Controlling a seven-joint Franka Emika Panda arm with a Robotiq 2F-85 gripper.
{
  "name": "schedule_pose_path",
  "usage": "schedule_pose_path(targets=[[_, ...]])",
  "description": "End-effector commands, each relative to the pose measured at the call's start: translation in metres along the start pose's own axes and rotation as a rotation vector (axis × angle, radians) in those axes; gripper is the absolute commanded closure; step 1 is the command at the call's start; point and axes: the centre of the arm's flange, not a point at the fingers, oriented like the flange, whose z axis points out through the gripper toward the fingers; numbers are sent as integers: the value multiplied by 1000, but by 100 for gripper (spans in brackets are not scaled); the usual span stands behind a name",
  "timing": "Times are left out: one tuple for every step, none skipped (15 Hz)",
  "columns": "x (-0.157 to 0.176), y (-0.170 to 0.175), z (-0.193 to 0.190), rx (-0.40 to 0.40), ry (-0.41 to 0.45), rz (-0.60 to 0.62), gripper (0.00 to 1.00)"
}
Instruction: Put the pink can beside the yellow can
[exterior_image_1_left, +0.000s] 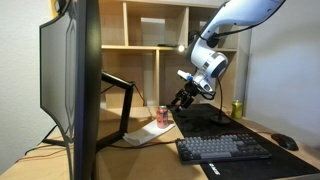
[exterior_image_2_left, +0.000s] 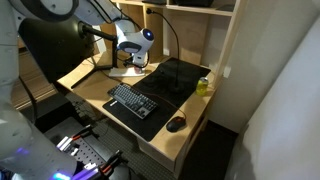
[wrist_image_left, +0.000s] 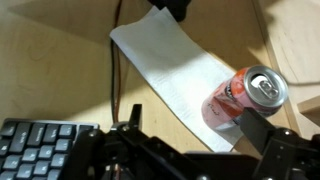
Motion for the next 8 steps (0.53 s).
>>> schedule_pose_path(targets=[[19,-33,21,151,-43,130,0],[22,-37,24,186,-55,174,0],[21,-39,24,216,-67,227,0],[23,-25,16,154,-44,161,0],[25,-29,18,172,-53,189,0],[26,-31,19,179,-57,202,0],[25,-32,20,183,-58,209,0],[27,-36,25,191,-62,222,0]])
